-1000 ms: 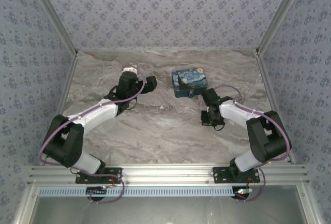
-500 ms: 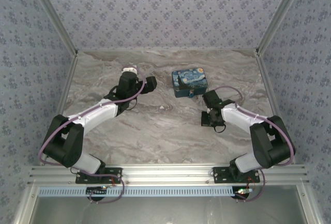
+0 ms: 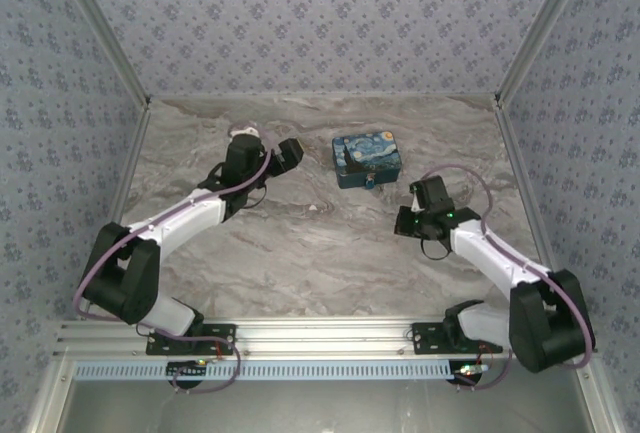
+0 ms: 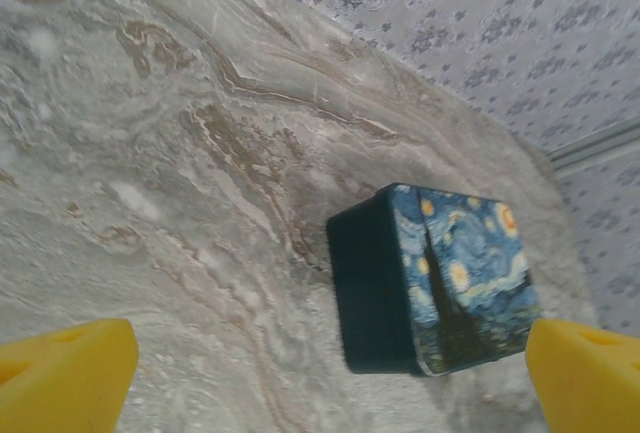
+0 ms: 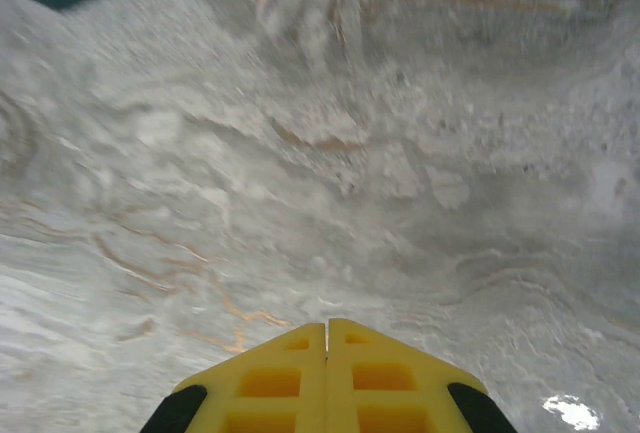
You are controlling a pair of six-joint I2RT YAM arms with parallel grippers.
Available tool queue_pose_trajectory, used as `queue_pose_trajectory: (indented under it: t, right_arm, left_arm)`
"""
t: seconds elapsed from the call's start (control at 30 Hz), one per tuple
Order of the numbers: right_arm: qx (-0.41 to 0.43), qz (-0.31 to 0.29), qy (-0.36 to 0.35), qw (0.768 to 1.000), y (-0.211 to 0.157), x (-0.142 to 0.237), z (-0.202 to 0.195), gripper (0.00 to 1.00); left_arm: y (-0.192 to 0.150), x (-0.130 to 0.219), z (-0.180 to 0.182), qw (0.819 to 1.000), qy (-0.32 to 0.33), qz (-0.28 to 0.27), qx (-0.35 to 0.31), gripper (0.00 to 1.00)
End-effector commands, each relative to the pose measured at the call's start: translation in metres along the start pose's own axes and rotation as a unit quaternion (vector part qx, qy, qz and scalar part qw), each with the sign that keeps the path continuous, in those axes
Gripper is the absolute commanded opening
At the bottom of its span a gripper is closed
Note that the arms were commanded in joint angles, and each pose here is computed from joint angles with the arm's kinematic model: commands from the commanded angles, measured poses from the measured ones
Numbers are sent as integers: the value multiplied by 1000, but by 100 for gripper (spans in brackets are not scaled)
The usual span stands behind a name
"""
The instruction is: Unlock the padlock with the key
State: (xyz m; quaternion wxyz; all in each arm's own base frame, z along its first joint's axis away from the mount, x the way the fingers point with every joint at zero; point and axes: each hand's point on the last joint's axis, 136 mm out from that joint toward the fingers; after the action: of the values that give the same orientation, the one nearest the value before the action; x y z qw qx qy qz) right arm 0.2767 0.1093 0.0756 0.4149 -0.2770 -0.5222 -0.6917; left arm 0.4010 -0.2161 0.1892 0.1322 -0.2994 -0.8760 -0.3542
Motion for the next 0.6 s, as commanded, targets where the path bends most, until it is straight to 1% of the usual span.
queue_pose_trajectory:
  t: [0.0,0.07,0.13,0.23,0.37,0.5,0.57]
  right_arm:
    - [-11,-82,92,992,33,20,26,0]
    - [-5,-124,126,984,50,33,36,0]
    - [3,-154,149,977,63,44,44,0]
    - [12,-182,183,966,77,56,57,0]
    - [15,-208,219,953,92,65,70,0]
    - [21,-214,236,948,102,68,80,0]
    - [28,-216,239,946,106,68,84,0]
  left_arm:
    - [12,6,-31,994,-51,21,95,99]
    - [6,2,-41,988,-69,52,128,97]
    - [-2,-3,-52,980,-91,88,154,90]
    - [-18,-13,-66,962,-117,143,203,82]
    - [-41,-25,-85,932,-148,200,264,72]
    - [-66,-35,-98,901,-156,241,324,67]
    - [-79,-41,-103,881,-157,264,361,65]
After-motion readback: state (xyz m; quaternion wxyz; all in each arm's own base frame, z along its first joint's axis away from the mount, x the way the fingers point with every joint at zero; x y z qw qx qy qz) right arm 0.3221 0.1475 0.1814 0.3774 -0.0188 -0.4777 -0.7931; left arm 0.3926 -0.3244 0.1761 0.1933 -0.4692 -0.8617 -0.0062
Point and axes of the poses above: each hand's point on the last joint's axis, 136 mm out from that joint toward the fingers, its own x axis back along the fingers, its own z axis along the line the jaws close on, y = z × x, and after that the axes turned 5 degrees about x, right-handed
